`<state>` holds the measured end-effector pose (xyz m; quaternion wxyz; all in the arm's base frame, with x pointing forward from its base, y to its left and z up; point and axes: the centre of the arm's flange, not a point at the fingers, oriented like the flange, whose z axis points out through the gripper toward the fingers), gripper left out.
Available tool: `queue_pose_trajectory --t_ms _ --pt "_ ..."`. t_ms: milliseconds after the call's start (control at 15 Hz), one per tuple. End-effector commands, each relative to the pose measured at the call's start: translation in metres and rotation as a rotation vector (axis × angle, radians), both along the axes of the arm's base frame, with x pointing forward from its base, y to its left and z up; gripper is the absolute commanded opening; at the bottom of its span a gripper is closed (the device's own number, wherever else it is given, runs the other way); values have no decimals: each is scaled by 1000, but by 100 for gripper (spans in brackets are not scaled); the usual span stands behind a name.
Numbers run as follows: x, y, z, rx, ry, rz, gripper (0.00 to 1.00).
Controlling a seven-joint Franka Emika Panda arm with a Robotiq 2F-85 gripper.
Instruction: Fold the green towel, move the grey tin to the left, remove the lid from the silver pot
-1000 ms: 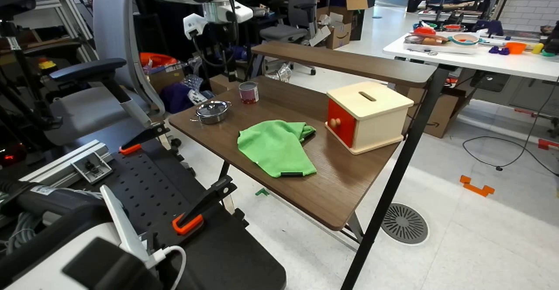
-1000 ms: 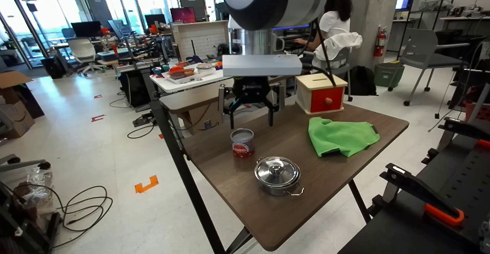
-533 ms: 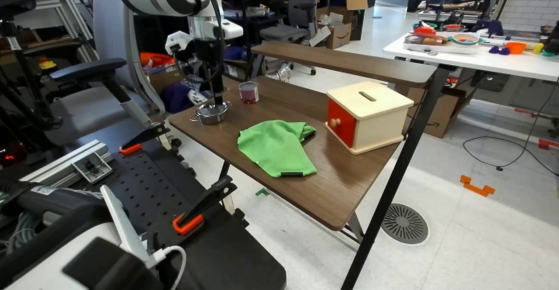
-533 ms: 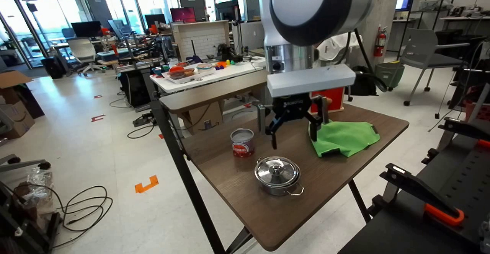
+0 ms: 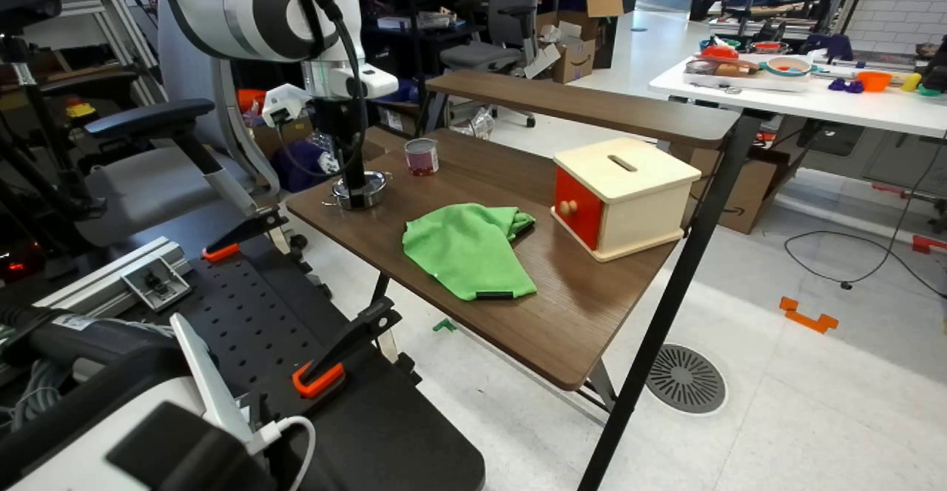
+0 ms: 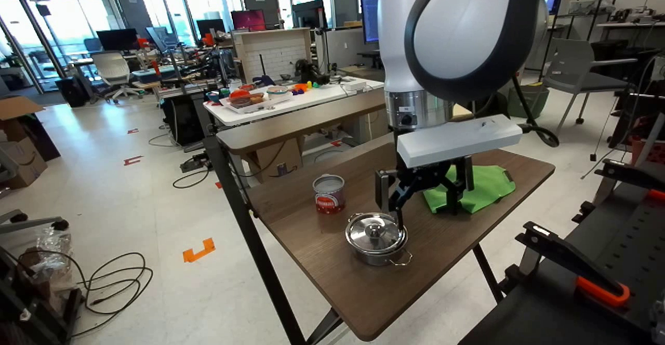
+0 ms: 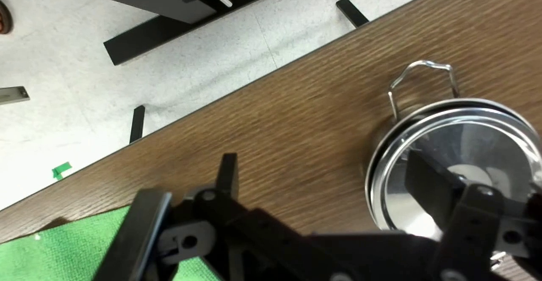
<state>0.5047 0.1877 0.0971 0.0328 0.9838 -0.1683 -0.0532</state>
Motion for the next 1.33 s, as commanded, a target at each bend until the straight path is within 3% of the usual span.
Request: queue_pose_trajectory --t_ms 0,1267 --pt "-6 6 0 0 -31 41 100" --pt "25 52 -7 38 -88 87 100"
